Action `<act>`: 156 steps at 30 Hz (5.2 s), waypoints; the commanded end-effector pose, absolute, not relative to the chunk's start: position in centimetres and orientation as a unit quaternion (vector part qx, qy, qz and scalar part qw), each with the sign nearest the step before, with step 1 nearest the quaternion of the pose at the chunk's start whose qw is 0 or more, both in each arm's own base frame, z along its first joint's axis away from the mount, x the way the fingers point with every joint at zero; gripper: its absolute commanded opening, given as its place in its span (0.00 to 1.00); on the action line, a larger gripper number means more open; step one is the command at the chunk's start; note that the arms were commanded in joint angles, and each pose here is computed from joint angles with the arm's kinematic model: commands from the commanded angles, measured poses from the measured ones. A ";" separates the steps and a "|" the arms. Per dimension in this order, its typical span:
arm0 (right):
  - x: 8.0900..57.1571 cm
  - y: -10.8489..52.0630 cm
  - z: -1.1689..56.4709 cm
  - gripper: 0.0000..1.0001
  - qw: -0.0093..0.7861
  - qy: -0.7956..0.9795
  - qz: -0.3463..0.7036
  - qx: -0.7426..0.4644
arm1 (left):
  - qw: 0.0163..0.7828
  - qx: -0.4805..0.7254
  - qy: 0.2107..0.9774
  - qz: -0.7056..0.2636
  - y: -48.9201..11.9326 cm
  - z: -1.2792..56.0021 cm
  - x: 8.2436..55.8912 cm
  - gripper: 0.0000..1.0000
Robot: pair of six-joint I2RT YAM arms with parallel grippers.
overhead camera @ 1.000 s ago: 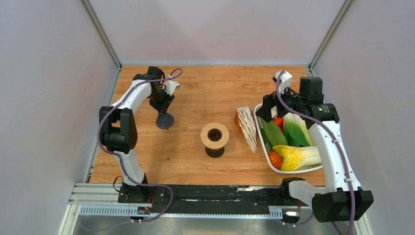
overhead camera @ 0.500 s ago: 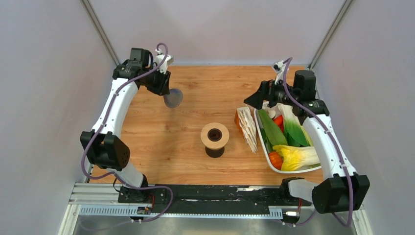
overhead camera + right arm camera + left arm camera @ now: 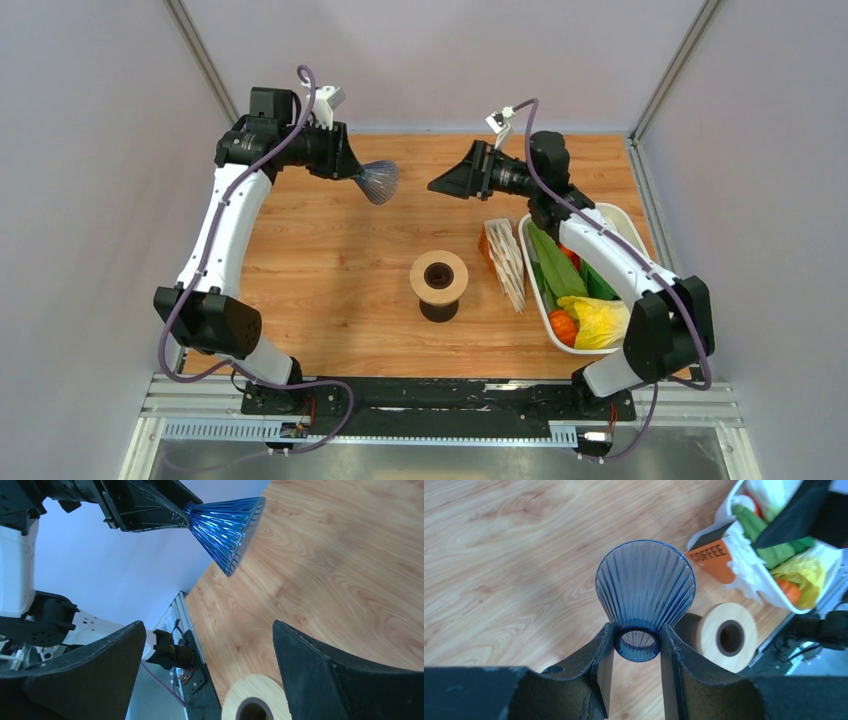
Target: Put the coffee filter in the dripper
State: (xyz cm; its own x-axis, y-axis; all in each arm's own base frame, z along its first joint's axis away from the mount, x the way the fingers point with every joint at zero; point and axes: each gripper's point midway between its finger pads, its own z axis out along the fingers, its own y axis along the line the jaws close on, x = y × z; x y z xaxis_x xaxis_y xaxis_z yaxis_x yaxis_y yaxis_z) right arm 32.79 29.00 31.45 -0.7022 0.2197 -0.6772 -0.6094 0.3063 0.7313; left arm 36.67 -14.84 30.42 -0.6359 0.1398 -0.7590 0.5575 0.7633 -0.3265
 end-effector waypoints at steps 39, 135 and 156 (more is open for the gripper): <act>25.7 28.2 34.8 0.00 0.489 0.571 0.121 -0.649 | 0.494 0.208 0.802 -0.264 -10.1 43.1 33.1 0.69; 21.5 24.1 35.4 0.94 0.420 0.805 0.352 -0.229 | 0.266 0.127 0.904 -0.309 -26.5 27.9 21.8 0.00; 22.7 26.1 28.5 0.66 0.346 0.839 0.366 -0.207 | 0.259 0.113 0.907 -0.314 -28.0 24.0 23.2 0.00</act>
State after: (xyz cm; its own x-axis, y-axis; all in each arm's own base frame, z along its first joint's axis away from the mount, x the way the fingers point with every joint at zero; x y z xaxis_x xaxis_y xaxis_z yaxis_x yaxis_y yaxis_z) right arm 21.76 25.41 28.29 -0.7041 -0.0971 -0.7034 -0.5716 0.6653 0.4803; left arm 22.11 -26.95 23.18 -0.8622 0.0731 -0.5013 0.3520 0.7981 -0.4890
